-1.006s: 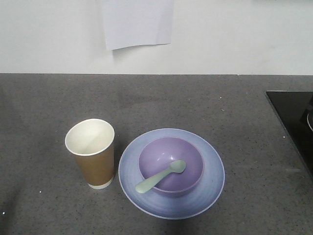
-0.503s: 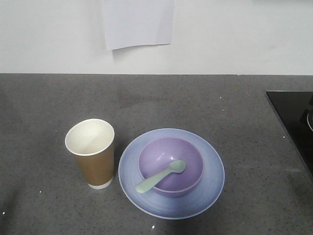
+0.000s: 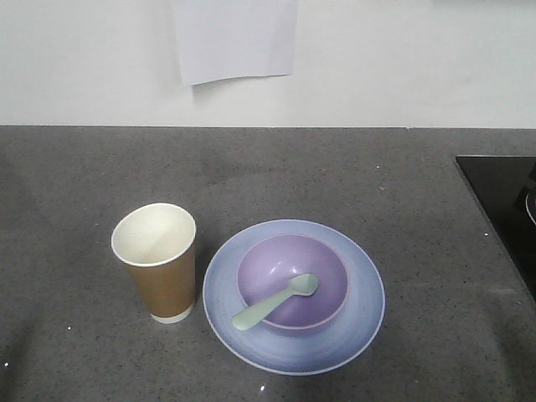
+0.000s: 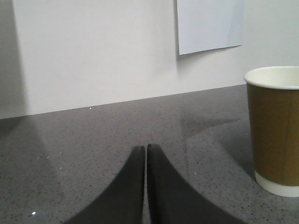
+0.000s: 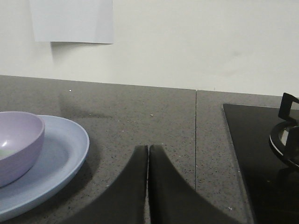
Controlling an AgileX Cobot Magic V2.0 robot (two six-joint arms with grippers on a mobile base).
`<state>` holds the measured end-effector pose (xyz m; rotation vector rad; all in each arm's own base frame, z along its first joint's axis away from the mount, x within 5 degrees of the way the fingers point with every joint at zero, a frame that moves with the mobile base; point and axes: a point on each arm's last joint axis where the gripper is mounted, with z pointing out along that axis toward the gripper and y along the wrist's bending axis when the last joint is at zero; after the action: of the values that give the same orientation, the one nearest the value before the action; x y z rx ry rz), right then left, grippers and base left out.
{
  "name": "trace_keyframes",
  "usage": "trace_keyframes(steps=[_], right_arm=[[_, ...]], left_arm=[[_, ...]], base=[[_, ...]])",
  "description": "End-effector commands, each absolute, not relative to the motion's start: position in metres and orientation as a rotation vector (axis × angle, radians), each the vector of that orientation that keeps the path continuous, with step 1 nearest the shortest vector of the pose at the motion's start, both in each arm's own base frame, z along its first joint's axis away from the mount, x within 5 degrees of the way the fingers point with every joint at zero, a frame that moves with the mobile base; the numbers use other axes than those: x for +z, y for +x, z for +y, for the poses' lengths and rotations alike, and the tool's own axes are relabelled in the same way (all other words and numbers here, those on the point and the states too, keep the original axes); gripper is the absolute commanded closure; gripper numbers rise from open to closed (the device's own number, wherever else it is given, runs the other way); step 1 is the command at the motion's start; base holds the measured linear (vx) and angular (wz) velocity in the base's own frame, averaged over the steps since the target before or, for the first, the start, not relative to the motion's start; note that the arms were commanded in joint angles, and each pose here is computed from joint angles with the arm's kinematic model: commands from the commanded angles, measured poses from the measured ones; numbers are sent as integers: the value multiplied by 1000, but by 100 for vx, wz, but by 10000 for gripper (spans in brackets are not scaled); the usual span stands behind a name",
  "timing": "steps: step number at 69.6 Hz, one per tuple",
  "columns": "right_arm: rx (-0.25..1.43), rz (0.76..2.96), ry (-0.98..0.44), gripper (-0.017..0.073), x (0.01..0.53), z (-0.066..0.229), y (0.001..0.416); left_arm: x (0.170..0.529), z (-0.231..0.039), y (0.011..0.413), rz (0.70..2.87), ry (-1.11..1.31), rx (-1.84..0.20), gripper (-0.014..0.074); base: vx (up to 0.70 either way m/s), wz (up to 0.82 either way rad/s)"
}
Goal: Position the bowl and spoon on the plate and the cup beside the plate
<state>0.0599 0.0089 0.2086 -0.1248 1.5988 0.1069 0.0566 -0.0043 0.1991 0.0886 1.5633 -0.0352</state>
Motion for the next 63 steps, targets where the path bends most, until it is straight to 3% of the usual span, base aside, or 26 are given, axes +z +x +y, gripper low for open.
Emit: trace_keyframes(steps=[1,38,63], right_arm=[[112,1471,-106,570,216,8,57],[103,1463,-110,570,206,8,55],[32,1465,10,570,206,1,56]], left_arm=[[210,-5,55,1463,74,-52,601],[210,-5,55,1463,73,-52,601],[210,-5,55,1463,73,-52,600]], base=[[0,0],[0,0],[0,0]])
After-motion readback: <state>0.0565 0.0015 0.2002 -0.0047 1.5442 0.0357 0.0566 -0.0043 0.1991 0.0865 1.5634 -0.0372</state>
